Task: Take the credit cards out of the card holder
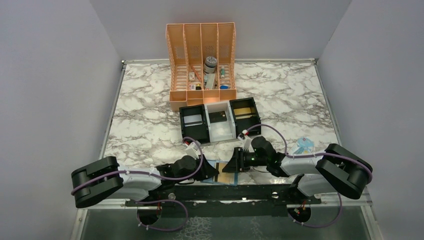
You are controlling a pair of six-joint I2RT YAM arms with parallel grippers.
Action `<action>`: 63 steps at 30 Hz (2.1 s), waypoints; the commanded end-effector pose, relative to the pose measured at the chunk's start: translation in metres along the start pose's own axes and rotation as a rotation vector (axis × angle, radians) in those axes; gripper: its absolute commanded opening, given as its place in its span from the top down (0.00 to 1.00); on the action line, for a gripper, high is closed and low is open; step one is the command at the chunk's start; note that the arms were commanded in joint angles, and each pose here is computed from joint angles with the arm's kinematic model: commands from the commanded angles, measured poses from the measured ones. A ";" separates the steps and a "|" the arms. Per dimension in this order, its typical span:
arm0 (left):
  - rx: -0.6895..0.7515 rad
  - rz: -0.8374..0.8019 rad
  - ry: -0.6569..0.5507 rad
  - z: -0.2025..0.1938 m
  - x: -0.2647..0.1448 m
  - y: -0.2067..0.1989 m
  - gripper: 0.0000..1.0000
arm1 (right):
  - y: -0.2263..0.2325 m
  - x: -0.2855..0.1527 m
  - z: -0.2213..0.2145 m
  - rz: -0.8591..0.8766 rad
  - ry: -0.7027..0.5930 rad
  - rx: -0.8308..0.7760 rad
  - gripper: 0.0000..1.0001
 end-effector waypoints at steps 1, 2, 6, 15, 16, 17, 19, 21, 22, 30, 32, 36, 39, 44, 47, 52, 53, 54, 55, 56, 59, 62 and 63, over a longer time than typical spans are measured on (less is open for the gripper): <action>-0.024 -0.030 0.027 -0.007 0.000 0.001 0.69 | -0.042 -0.008 -0.026 -0.177 0.073 0.069 0.55; -0.030 -0.040 0.021 -0.007 -0.001 0.000 0.70 | -0.043 -0.008 -0.026 -0.180 0.072 0.069 0.55; -0.053 -0.065 0.005 -0.005 -0.003 -0.001 0.76 | -0.044 -0.008 -0.026 -0.184 0.071 0.070 0.55; -0.059 -0.112 -0.011 0.000 -0.004 -0.012 0.80 | -0.046 -0.007 -0.026 -0.189 0.071 0.074 0.55; -0.059 -0.112 -0.009 0.000 -0.003 -0.012 0.79 | -0.046 -0.007 -0.026 -0.189 0.072 0.075 0.55; -0.061 -0.111 -0.006 -0.001 -0.003 -0.012 0.79 | -0.046 -0.007 -0.027 -0.190 0.072 0.076 0.55; -0.064 -0.115 0.001 -0.002 -0.001 -0.012 0.79 | -0.047 -0.007 -0.026 -0.191 0.071 0.078 0.55; -0.066 -0.122 -0.001 -0.002 0.000 -0.012 0.79 | -0.047 -0.006 -0.027 -0.194 0.074 0.077 0.55; -0.068 -0.129 -0.003 -0.002 0.001 -0.013 0.79 | -0.048 -0.006 -0.027 -0.196 0.075 0.078 0.55; -0.090 -0.152 -0.021 0.001 0.005 -0.018 0.95 | -0.051 -0.006 -0.028 -0.206 0.075 0.082 0.55; -0.102 -0.141 -0.048 0.003 0.002 -0.013 0.97 | -0.052 -0.007 -0.027 -0.213 0.068 0.082 0.55; -0.103 -0.129 -0.074 0.004 -0.004 -0.009 0.99 | -0.053 -0.006 -0.026 -0.228 0.058 0.082 0.55; -0.088 -0.091 -0.076 0.004 -0.007 -0.003 1.00 | -0.053 -0.005 -0.025 -0.232 0.061 0.080 0.56; -0.059 -0.025 -0.098 0.008 -0.015 0.005 1.00 | -0.053 -0.005 -0.024 -0.233 0.060 0.077 0.56; -0.028 0.054 -0.115 0.013 -0.021 0.011 1.00 | -0.048 -0.005 -0.022 -0.212 0.054 0.059 0.56; 0.015 0.105 -0.165 0.026 -0.037 0.010 1.00 | -0.020 -0.006 -0.009 -0.111 0.029 -0.030 0.56; 0.015 0.096 -0.176 0.027 -0.039 0.009 1.00 | -0.011 -0.007 -0.003 -0.094 0.009 -0.053 0.56; 0.019 0.089 -0.184 0.029 -0.041 0.007 1.00 | -0.003 -0.009 0.003 -0.082 -0.014 -0.077 0.56; 0.025 0.083 -0.190 0.030 -0.043 0.006 1.00 | 0.005 -0.011 0.009 -0.078 -0.038 -0.100 0.55; 0.035 0.082 -0.193 0.032 -0.044 0.005 1.00 | 0.013 -0.013 0.016 -0.077 -0.072 -0.123 0.55; 0.079 0.081 -0.197 0.037 -0.046 -0.003 1.00 | 0.030 -0.024 0.035 -0.104 -0.188 -0.178 0.50; 0.125 0.081 -0.193 0.043 -0.044 -0.013 1.00 | 0.041 -0.037 0.054 -0.143 -0.316 -0.218 0.44; 0.145 0.081 -0.193 0.046 -0.043 -0.016 1.00 | 0.045 -0.041 0.061 -0.159 -0.365 -0.229 0.39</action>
Point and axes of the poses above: each gripper's point midway between its finger pads, its own x axis out along the fingers, its own y axis along the line the jaws close on, z = x × y, the point moved 6 cm from there along -x, back along the fingers, and after that the axes turned 9 degrees about x, right-handed, at the moved point
